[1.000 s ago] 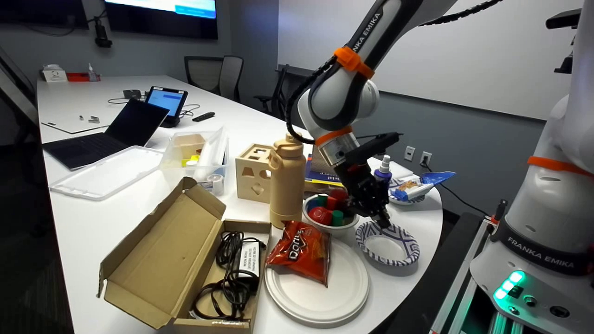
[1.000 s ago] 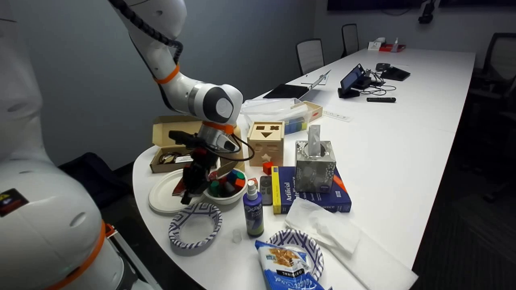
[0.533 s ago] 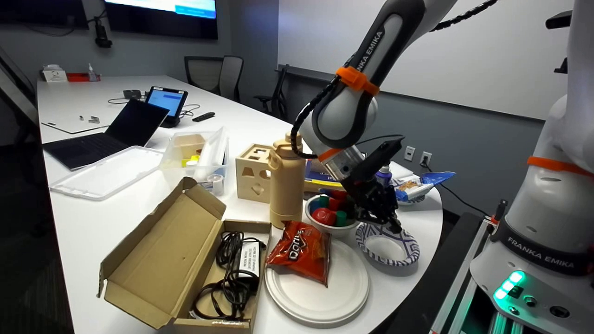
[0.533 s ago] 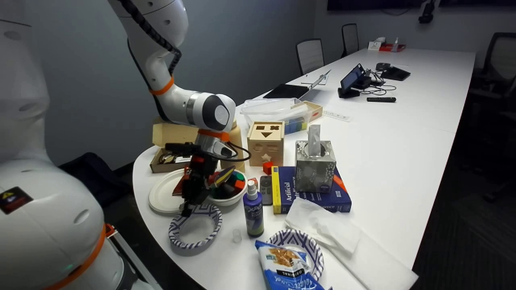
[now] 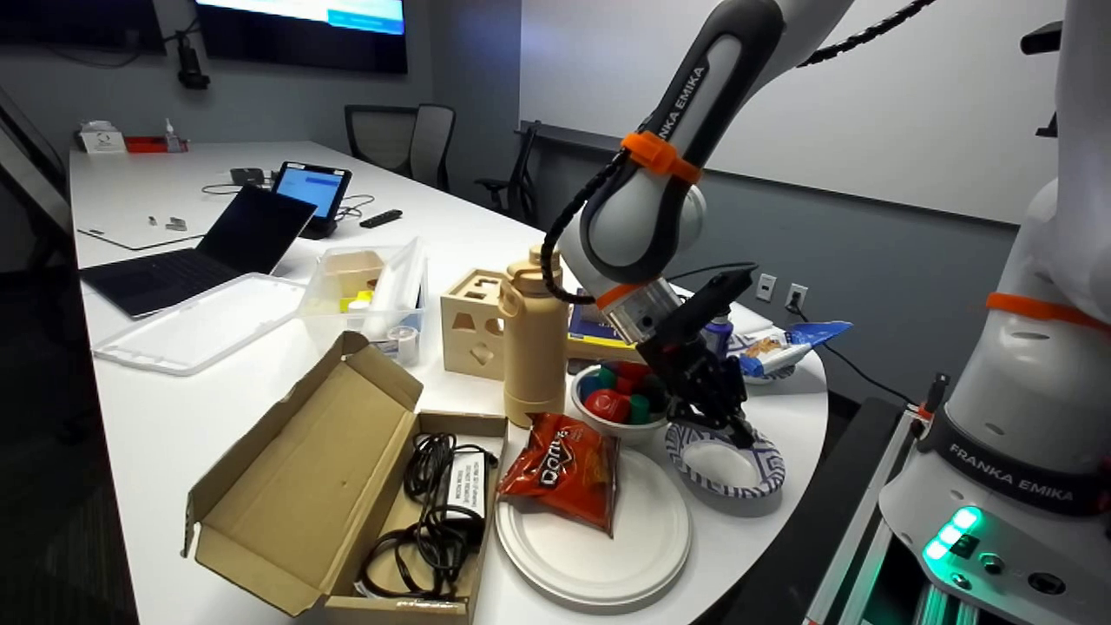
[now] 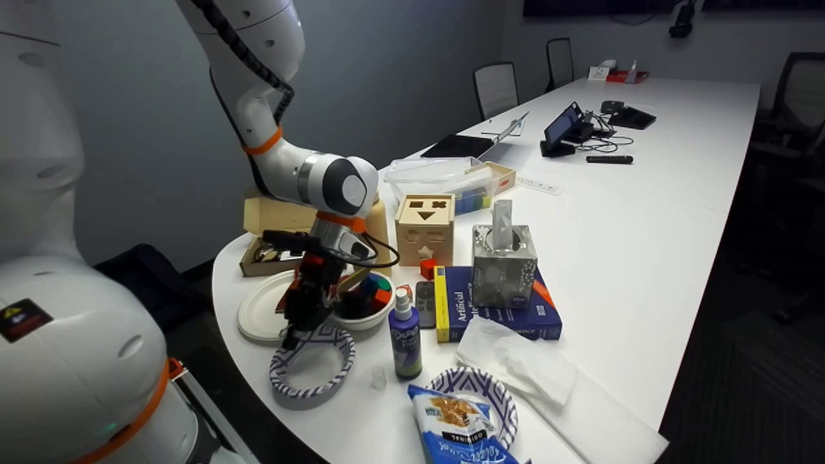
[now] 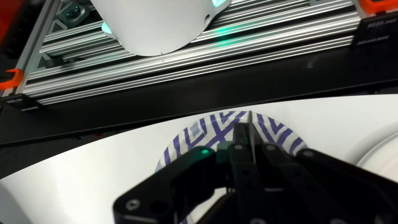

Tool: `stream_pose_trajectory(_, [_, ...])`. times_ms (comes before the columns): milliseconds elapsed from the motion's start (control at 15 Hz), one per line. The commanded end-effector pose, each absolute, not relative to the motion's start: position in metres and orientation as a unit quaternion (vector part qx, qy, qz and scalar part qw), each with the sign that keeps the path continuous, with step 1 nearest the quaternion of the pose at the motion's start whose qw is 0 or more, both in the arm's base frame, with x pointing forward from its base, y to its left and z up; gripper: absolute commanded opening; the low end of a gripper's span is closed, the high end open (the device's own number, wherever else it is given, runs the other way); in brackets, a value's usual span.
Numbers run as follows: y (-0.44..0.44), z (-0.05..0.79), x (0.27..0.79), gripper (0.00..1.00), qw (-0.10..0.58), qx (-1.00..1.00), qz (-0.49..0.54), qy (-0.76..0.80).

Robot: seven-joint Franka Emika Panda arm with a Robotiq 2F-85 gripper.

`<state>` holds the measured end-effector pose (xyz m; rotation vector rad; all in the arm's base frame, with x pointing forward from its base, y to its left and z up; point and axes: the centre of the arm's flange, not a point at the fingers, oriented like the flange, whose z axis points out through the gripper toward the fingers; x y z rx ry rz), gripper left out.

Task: Move the objects in the plate around with the cake knife

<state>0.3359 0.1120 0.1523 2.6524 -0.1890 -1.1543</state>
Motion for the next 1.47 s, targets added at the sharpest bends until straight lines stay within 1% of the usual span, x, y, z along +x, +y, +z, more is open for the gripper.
stream_pose_trajectory(0, [0.109,0.167,0.340,0.01,0.062,0.916,-0.390,-0.076])
stream_pose_trajectory(200, [0.105,0.189,0.344,0.01,0.006,0.927,-0.363,-0.091])
stream_pose_trajectory(333, [0.102,0.204,0.345,0.01,-0.019,0.933,-0.347,-0.099])
stream_pose_trajectory(600, [0.100,0.237,0.325,0.01,-0.033,0.934,-0.338,-0.115])
stream_pose_trajectory(800, [0.109,0.253,0.288,0.01,-0.035,0.923,-0.367,-0.109])
stream_pose_trajectory(1133, [0.151,0.245,0.235,0.01,-0.090,0.898,-0.430,-0.014])
stream_pose_trajectory(1400, [0.181,0.231,0.227,0.01,-0.127,0.883,-0.443,0.088])
